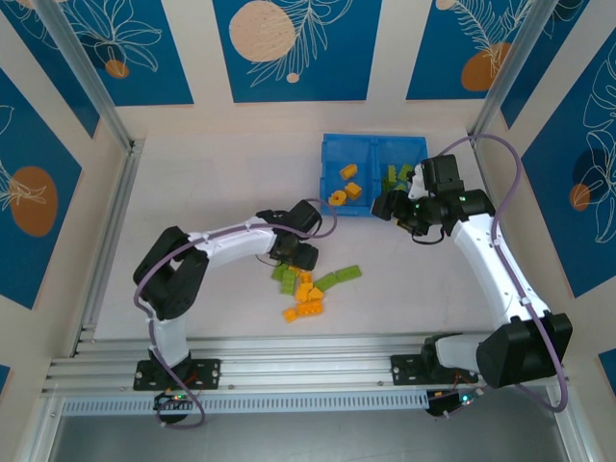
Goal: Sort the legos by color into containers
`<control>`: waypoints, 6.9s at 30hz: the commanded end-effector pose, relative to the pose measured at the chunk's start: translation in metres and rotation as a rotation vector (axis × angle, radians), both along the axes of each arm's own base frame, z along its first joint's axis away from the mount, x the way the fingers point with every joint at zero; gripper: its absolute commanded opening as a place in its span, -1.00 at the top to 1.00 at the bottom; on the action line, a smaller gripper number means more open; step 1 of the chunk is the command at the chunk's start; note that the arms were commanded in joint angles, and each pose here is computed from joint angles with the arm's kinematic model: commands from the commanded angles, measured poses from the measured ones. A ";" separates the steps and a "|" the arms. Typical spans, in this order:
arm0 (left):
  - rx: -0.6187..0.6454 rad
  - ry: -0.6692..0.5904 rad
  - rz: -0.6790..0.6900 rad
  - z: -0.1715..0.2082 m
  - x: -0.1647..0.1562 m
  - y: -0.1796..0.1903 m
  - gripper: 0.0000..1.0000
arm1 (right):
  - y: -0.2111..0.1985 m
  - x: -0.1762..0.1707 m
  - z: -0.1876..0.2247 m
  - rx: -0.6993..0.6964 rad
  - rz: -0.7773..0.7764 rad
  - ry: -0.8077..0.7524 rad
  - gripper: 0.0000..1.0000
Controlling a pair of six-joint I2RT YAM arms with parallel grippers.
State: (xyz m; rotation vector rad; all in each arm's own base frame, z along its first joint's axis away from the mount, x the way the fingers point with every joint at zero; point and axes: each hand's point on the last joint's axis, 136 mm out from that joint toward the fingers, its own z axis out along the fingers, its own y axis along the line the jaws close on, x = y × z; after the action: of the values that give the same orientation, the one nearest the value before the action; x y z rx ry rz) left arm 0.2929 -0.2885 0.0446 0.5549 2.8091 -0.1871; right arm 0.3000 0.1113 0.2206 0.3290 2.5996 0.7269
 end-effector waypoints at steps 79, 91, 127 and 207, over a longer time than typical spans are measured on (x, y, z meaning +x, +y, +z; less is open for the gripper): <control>-0.481 -0.977 -0.340 0.357 0.056 -0.038 0.02 | 0.042 -0.043 0.023 0.064 0.029 -0.028 -0.37; -0.217 -0.960 -0.728 0.255 -0.069 0.058 -0.21 | 0.161 -0.013 -0.062 -0.095 0.221 0.104 -0.38; -0.304 -0.953 -0.736 0.206 -0.102 0.073 -1.00 | 0.195 0.036 -0.115 -0.363 0.250 0.067 0.52; -0.115 0.085 -0.102 -0.003 -0.009 0.042 -0.49 | 0.091 -0.049 0.005 0.125 0.290 0.172 -0.41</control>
State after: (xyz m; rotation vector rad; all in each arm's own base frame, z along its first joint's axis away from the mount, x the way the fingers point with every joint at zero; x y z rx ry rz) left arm 0.2922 -0.2365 0.0417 0.6569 2.7866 -0.2910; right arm 0.2554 0.2011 0.2228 0.0555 2.7868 0.9867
